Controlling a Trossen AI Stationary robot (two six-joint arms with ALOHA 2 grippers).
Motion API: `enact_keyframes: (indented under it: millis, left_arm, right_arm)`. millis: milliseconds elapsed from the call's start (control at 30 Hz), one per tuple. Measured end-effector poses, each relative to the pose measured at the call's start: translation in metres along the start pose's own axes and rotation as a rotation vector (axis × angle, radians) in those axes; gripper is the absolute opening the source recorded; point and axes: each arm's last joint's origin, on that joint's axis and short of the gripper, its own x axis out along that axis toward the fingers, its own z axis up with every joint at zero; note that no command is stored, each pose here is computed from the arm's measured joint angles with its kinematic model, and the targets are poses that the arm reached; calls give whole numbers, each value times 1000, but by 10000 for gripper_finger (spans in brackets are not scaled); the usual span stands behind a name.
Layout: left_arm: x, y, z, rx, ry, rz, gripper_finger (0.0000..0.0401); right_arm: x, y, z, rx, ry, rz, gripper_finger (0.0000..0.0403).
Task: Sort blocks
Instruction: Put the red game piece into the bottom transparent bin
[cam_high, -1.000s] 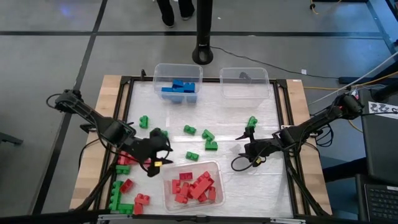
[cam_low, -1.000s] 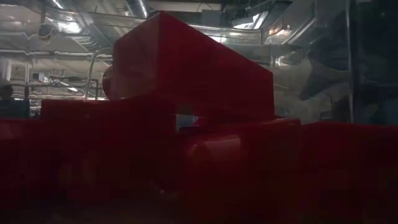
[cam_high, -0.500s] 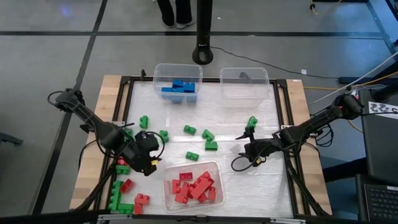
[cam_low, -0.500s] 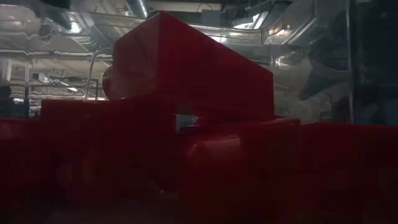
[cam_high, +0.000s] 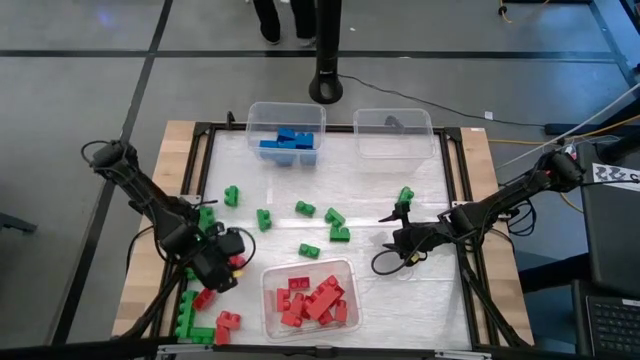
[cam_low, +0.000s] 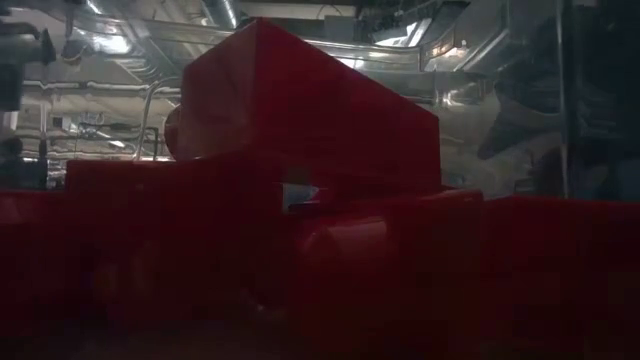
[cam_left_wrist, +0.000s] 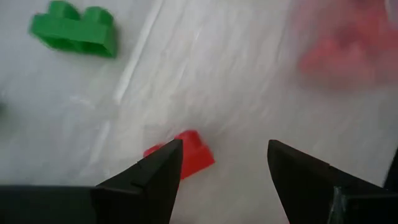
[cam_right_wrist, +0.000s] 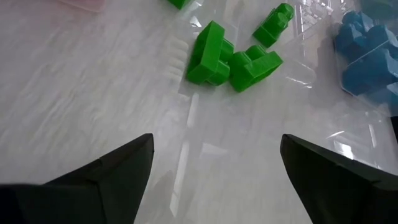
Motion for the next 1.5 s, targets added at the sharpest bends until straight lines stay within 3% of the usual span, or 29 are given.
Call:
enact_keyframes:
  millis: [267, 800, 1200, 1500]
  left_arm:
    - [22, 8, -24, 166, 56, 83, 207]
    - [58, 8, -37, 461, 118, 156, 205]
    - [67, 5, -39, 484, 123, 199, 205]
    - [69, 3, -35, 424, -2, 222, 205]
  right_arm:
    - [0, 0, 0, 0, 1, 0, 351]
    - [0, 0, 0, -10, 2, 0, 351]
    - [0, 0, 0, -10, 1, 0, 351]
    - [0, 0, 0, -10, 3, -16, 351]
